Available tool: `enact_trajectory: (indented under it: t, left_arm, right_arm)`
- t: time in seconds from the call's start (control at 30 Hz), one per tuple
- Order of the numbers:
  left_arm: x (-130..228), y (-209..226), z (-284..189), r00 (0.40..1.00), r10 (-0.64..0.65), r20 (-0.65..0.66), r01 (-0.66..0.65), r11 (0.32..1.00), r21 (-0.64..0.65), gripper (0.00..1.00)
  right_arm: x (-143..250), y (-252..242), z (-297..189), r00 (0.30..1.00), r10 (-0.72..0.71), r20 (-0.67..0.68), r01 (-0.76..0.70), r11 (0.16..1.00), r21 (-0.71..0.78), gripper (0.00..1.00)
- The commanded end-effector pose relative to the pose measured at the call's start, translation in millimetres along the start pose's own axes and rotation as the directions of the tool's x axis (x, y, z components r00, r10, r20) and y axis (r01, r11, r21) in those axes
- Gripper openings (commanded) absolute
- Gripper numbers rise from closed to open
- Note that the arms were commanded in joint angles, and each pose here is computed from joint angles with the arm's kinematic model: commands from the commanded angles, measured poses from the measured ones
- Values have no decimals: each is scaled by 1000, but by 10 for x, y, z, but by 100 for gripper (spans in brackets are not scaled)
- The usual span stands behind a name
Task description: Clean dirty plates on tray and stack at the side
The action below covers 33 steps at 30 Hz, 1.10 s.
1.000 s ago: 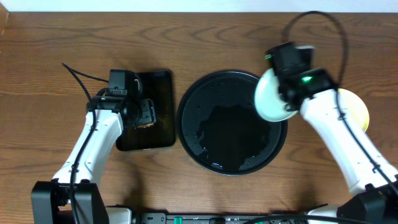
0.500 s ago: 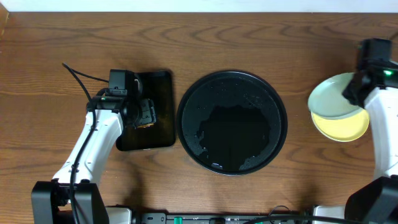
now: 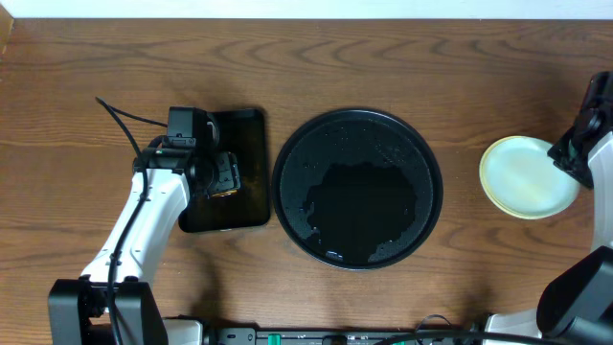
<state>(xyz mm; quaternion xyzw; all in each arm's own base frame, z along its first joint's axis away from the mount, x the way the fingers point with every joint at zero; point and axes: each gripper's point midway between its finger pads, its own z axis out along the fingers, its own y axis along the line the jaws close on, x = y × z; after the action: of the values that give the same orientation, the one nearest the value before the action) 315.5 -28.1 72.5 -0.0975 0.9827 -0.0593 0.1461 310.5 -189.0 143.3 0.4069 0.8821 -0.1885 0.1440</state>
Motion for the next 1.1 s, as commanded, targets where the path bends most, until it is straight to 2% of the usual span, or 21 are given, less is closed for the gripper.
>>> enact_trajectory:
  t: [0.0, 0.2, 0.33, 0.47, 0.6, 0.8, 0.93, 1.07]
  left_arm:
    - [32, 2, 16, 1000, -12, -11, 12, 1000, -3, 72]
    - [31, -5, 16, 1000, 5, -10, -5, 1000, 0, 72]
    - [2, -134, -24, 995, 105, 3, -105, 994, 17, 72]
    - [-12, -405, -98, 974, 224, 21, -224, 974, 41, 76]
    - [141, -467, -119, 965, 260, -30, -259, 965, 34, 77]
    - [290, -271, -215, 985, 141, -98, -142, 990, 1, 79]
    - [253, -229, -400, 991, 127, -45, -127, 992, 5, 79]
    - [268, -98, -620, 996, 80, 39, -78, 996, -49, 80]
  right_arm:
    - [50, 99, 11, 999, -24, -32, 23, 998, -58, 32]
    - [273, 447, -72, 975, -198, -102, 162, 946, -281, 33]
    - [445, 820, -262, 924, -378, -57, 305, 818, -488, 36]
    - [575, 1085, -485, 894, -447, -6, 348, 705, -618, 39]
    - [691, 1085, -528, 882, -471, -20, 358, 697, -622, 42]
    - [890, 907, -490, 891, -453, 16, 376, 720, -583, 47]
    - [1022, 733, -530, 908, -404, 110, 396, 744, -538, 58]
    - [1118, 595, -710, 902, -358, 240, 431, 757, -491, 75]
